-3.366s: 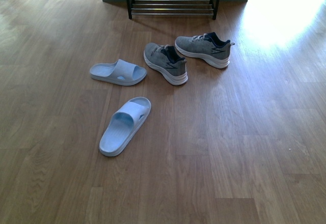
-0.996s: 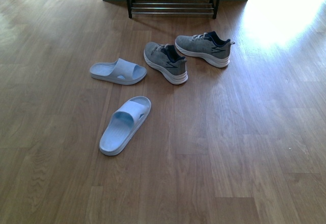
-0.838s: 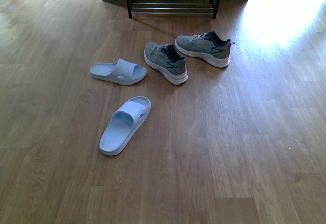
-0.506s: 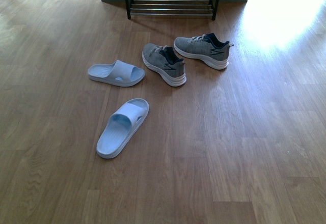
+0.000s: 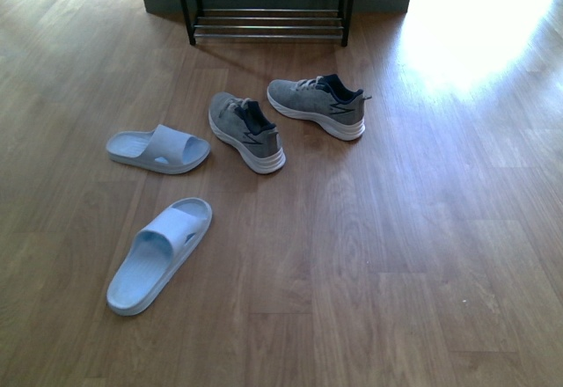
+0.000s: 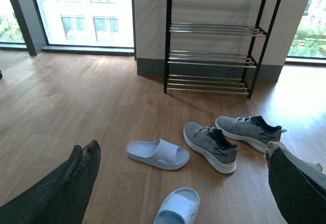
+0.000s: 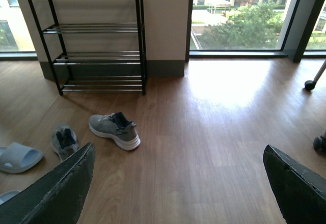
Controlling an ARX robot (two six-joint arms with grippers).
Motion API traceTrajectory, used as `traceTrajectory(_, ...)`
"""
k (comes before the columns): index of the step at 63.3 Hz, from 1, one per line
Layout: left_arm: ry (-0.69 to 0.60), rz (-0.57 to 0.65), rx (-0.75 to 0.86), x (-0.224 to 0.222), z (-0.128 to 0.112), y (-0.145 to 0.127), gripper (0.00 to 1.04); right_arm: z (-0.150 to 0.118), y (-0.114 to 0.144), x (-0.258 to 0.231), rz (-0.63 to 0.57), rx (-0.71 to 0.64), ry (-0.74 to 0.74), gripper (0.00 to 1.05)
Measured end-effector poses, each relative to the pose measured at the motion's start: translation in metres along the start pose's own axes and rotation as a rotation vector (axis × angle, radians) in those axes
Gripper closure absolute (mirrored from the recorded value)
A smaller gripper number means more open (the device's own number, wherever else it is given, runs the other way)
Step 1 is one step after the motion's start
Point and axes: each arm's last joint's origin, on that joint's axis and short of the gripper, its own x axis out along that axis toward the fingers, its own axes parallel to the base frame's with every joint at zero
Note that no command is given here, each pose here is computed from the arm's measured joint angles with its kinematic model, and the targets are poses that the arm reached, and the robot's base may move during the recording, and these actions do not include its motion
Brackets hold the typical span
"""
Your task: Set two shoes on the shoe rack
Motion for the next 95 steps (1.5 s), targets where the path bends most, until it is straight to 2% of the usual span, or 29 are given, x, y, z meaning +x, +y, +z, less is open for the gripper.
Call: traceTrajectory(95, 0.0, 0.001, 0.0, 0.0, 0.0, 0.0, 0.09, 0.0, 0.0, 0.0, 0.002, 0.0, 0.0, 0.09)
